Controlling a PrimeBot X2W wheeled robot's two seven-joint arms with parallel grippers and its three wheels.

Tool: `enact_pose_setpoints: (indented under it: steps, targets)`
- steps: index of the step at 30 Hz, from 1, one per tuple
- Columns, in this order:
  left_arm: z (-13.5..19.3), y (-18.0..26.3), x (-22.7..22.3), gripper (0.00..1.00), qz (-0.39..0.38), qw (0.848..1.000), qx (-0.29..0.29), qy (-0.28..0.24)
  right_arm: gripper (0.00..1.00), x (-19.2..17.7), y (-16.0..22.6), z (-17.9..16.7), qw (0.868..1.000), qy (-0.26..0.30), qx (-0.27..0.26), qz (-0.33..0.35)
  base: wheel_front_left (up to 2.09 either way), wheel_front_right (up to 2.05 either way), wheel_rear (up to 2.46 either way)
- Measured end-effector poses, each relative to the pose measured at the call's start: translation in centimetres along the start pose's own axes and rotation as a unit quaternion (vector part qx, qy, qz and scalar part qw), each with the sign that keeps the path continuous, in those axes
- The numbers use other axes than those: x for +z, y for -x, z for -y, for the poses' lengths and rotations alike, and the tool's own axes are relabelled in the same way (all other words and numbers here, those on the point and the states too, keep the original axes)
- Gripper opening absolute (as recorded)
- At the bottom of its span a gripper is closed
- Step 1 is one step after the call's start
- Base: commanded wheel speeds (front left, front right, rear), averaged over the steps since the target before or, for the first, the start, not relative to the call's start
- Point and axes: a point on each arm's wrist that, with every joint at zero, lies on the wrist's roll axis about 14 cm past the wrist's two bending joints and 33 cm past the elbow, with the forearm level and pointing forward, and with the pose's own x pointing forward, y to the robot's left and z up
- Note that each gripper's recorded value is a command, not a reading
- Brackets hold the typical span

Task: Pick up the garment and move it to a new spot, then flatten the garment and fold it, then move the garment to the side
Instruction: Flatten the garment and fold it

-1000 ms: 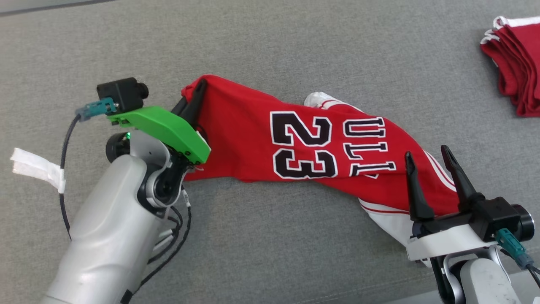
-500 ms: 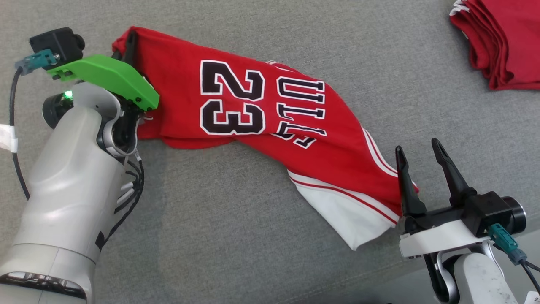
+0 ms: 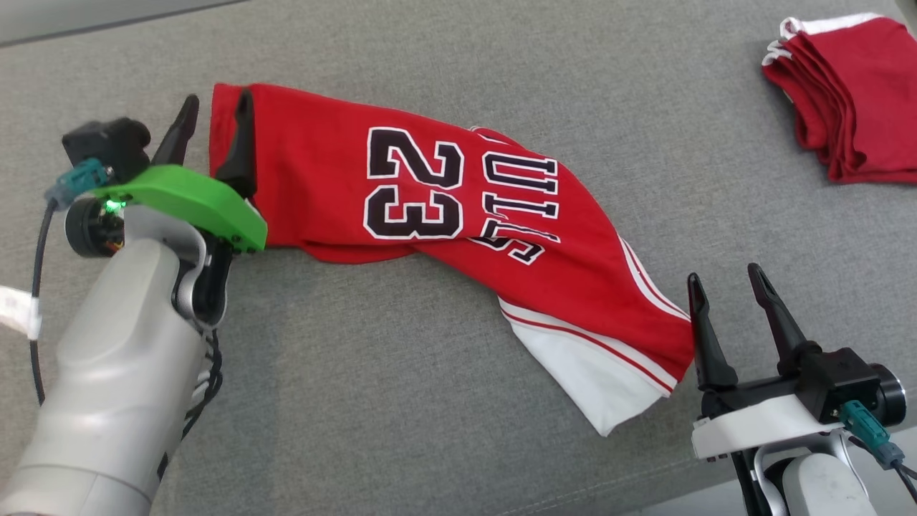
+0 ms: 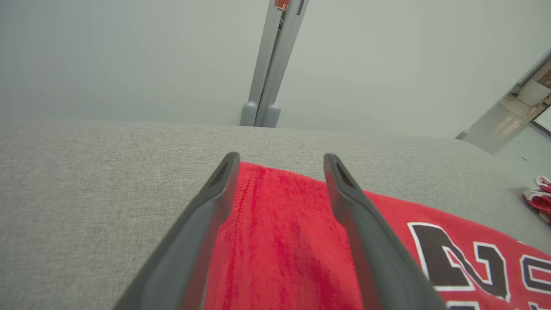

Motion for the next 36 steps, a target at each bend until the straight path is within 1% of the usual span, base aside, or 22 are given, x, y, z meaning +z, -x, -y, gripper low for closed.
enact_pose_setpoints:
  steps: [2,5,6,8,11,16,21,24,26,27,28,29,32,36]
  targets:
    - [-0.5,1.6,0.0,1.0,0.0,1.0,0.004,-0.021,1.0,0.3,0.4,-0.1,1.0,-0.002,0.002,0.004,0.0,0.0,0.0]
    - [-1.3,4.0,-0.2,1.0,0.0,0.999,0.015,-0.039,1.0,1.1,0.6,-0.5,1.0,-0.005,0.008,0.016,0.0,0.0,0.0]
    - [-1.4,4.5,-0.3,1.0,0.001,0.999,0.017,-0.037,1.0,1.3,0.6,-0.6,1.0,-0.005,0.009,0.019,0.0,0.0,0.0]
    - [-1.4,6.0,-1.4,1.0,-0.012,0.999,0.013,-0.048,1.0,1.5,0.4,-1.2,1.0,-0.008,0.017,0.024,0.0,0.0,0.0]
    - [-2.3,7.4,-2.6,1.0,-0.031,0.997,0.021,-0.065,1.0,1.8,0.1,-1.9,0.999,-0.01,0.028,0.028,0.0,0.0,0.0]
    - [-3.2,7.9,-5.3,1.0,-0.074,0.994,0.025,-0.075,1.0,1.5,-0.6,-2.3,0.999,-0.013,0.034,0.026,0.0,0.0,0.0]
    - [-4.0,7.8,-8.3,1.0,-0.116,0.99,0.021,-0.071,1.0,0.4,-0.9,-1.5,1.0,-0.011,0.023,0.01,0.0,0.0,0.0]
    - [-3.8,7.2,-9.2,1.0,-0.125,0.99,0.012,-0.067,1.0,0.0,-0.9,-0.9,1.0,-0.011,0.013,0.004,0.0,0.0,0.0]
    - [-2.7,6.6,-9.3,0.57,-0.122,0.991,-0.005,-0.057,1.0,-0.2,-0.8,-0.5,1.0,-0.009,0.007,0.0,0.0,0.0,0.0]
    - [-2.4,6.5,-9.3,0.42,-0.12,0.991,-0.009,-0.053,1.0,-0.2,-0.8,-0.4,1.0,-0.009,0.006,0.0,0.0,0.0,0.0]
    - [-1.9,6.5,-9.4,0.1,-0.12,0.991,-0.017,-0.051,1.0,-0.2,-0.7,-0.3,1.0,-0.009,0.005,0.0,0.0,0.0,0.0]
    - [-1.5,6.5,-9.4,0.0,-0.12,0.991,-0.023,-0.05,1.0,-0.2,-0.7,-0.3,1.0,-0.009,0.005,0.0,0.0,0.0,0.0]
    - [-0.8,7.0,-9.3,0.0,-0.118,0.991,-0.031,-0.046,1.0,0.0,-0.8,-0.8,1.0,-0.011,0.011,0.004,0.0,0.0,0.0]
    - [0.4,8.0,-7.7,0.0,-0.087,0.995,-0.04,-0.018,1.0,0.4,-0.5,-1.2,1.0,-0.014,0.018,0.009,0.0,0.0,0.0]
